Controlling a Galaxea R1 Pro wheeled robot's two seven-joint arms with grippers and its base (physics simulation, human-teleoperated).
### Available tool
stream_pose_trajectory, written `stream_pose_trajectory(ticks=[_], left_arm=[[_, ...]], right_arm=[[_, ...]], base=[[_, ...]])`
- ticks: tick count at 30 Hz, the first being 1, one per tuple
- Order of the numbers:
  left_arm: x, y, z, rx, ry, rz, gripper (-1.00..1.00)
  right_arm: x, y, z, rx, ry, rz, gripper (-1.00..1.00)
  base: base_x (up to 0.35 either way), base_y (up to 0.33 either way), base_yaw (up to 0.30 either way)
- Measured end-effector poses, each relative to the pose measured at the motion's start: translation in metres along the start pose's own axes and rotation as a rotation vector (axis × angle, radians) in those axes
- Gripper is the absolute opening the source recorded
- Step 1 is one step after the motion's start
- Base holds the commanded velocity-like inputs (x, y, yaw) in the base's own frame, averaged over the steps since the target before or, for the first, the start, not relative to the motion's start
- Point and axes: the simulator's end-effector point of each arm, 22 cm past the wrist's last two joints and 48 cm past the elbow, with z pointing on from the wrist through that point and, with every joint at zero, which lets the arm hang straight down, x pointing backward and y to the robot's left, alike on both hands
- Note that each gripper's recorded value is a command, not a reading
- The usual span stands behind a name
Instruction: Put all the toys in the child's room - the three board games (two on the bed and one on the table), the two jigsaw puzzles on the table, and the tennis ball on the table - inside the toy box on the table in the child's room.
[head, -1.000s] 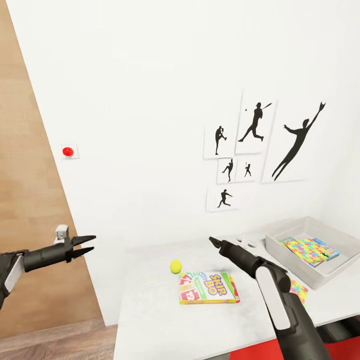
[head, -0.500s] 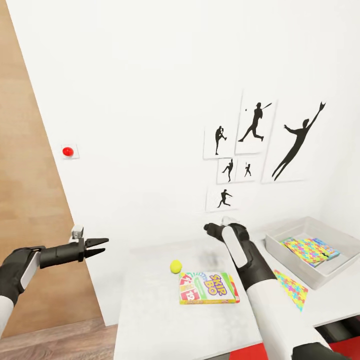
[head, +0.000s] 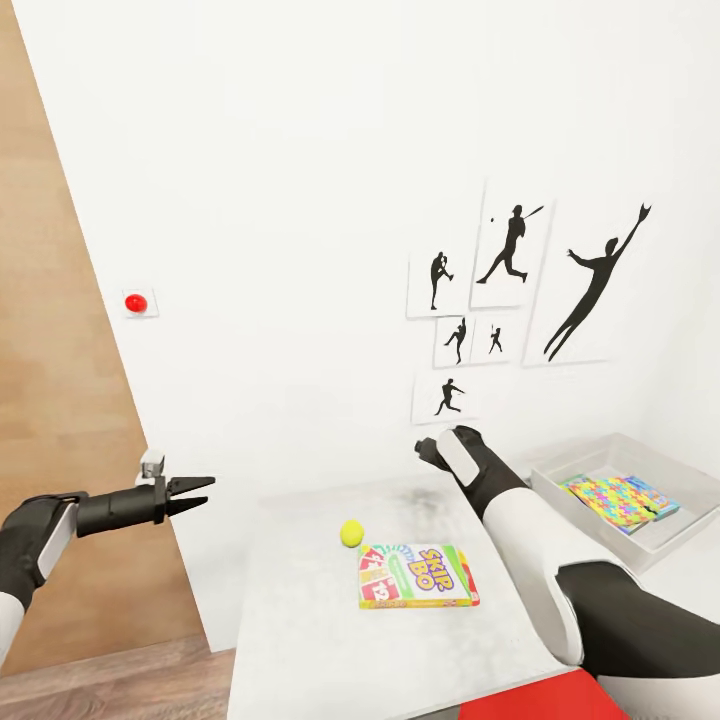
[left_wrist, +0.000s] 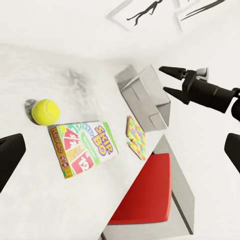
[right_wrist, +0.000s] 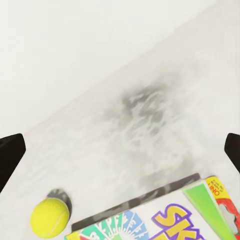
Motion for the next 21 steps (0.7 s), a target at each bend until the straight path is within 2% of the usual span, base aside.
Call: stream_pose_trajectory(ticks=[21], left_arm=[[0.004,0.014,0.004,-0.008,0.010,-0.021,1.00]], right_arm=[[0.014,-0.021,0.020,0.037,0.032,0.001,1.00]], base=[[0.000,0.000,0.000]])
